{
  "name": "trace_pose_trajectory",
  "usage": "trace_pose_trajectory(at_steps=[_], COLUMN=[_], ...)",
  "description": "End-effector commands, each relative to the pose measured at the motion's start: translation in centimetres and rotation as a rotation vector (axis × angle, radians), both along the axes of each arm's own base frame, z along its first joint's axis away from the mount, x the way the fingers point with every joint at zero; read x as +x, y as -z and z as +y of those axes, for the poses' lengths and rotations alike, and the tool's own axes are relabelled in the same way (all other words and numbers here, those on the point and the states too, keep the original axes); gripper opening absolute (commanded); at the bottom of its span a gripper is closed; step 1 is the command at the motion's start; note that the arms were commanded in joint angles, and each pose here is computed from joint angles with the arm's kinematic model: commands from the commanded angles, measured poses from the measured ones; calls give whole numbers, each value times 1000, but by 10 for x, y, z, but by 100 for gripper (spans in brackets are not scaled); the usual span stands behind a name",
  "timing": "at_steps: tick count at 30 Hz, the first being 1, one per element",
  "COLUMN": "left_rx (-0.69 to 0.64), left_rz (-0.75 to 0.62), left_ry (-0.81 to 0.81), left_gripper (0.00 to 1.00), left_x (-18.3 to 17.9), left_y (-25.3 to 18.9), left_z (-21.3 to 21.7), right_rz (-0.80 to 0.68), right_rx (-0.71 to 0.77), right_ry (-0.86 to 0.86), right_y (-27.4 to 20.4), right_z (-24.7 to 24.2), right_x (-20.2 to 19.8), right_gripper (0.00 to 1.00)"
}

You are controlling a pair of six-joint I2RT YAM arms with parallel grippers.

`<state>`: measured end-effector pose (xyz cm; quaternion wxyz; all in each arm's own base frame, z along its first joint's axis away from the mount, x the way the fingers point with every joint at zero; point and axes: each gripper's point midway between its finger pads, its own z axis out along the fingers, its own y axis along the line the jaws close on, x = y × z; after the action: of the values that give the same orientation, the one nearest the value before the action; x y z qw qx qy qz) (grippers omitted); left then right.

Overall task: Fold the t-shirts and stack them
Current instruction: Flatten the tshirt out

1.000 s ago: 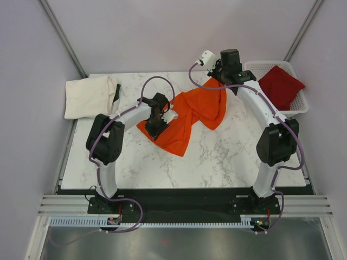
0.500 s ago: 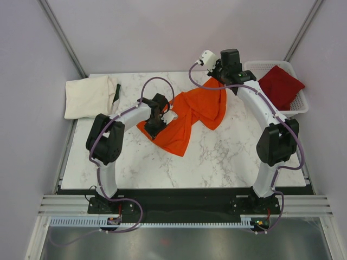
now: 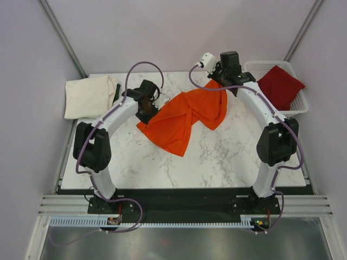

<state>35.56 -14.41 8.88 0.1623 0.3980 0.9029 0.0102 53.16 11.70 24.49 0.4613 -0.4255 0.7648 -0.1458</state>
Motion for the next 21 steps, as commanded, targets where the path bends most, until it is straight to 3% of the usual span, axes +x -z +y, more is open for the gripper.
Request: trace_pose_trajectory(at_steps=[1, 13, 16, 21], left_rx=[-19, -22, -40, -102], left_rz=[-181, -189, -208, -354], left_ry=[-13, -55, -66, -89], left_gripper=[2, 2, 2, 2], left_x=[32, 77, 86, 111], left_y=[-56, -30, -37, -97], left_z=[14, 33, 34, 32], right_rz=[-56, -62, -60, -9], right_rx=[39, 50, 35, 82], right_ry=[11, 9, 20, 51], right_y=[-21, -24, -21, 0], right_z=[-1, 1, -3, -9], right_x=[-1, 3, 2, -1], right_gripper=[0, 0, 0, 0])
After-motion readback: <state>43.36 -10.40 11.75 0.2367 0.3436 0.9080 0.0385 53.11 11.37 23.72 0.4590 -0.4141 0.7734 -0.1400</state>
